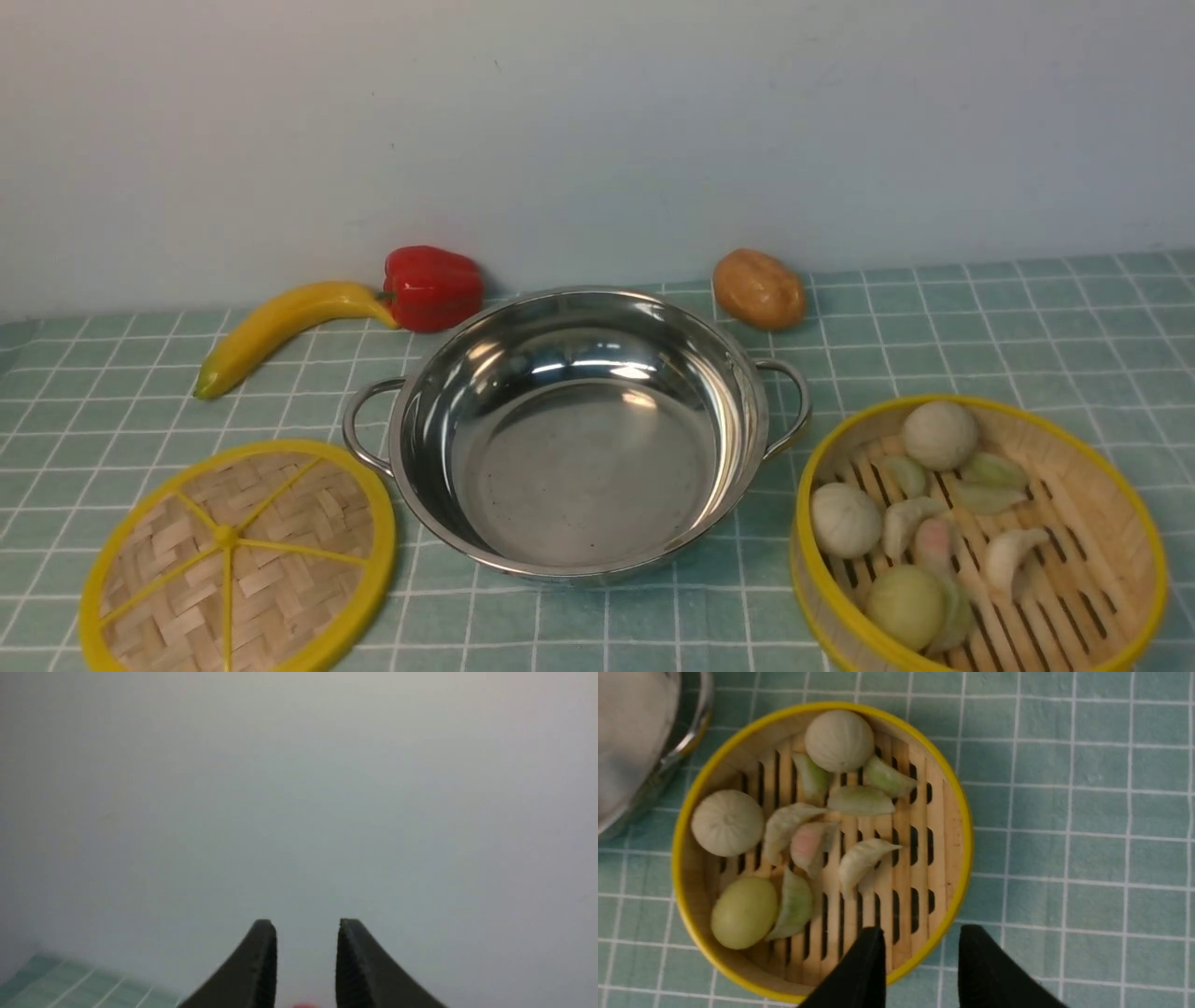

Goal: Place the steamer in the pot on the blue tablecloth, and put the lid on the steamer.
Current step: 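Reach for and grasp the rim of the bamboo steamer holding the buns with the right gripper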

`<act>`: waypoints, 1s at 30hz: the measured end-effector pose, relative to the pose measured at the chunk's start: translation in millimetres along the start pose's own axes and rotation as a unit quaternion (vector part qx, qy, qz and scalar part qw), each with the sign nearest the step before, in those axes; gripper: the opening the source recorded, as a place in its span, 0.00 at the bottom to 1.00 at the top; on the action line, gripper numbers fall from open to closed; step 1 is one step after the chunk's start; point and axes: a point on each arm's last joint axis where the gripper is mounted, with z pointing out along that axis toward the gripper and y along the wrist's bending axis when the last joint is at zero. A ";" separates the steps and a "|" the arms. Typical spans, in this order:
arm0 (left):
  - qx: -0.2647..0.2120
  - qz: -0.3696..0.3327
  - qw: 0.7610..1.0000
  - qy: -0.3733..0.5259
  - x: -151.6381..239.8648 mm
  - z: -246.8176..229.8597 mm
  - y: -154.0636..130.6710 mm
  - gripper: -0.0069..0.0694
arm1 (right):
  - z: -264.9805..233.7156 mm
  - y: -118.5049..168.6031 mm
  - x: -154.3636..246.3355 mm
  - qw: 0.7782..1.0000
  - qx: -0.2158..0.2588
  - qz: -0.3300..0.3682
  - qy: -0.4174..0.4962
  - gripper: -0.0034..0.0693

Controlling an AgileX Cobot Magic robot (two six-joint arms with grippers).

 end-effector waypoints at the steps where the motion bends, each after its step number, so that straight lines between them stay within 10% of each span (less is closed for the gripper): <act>1: -0.038 0.020 0.996 0.072 -1.1 8.4 0.4 0.32 | 6.9 -0.9 -1.1 1.000 0.005 -0.001 0.008 0.38; 6: -0.085 0.083 0.954 0.274 8.3 37.2 -3.6 0.31 | 25.7 -3.2 3.8 1.000 0.009 -0.003 0.007 0.38; 10: -0.064 0.155 0.874 0.457 34.2 88.0 -10.3 0.31 | 58.7 -8.2 21.8 1.000 0.014 -0.003 0.001 0.38; 16: -0.054 0.198 0.809 0.550 69.8 138.5 -5.6 0.31 | 85.9 -12.5 37.9 1.000 0.019 0.001 0.003 0.38; 30: -0.056 0.201 0.788 0.580 102.7 179.4 0.4 0.34 | 145.7 -16.6 33.6 0.998 0.035 0.014 0.057 0.38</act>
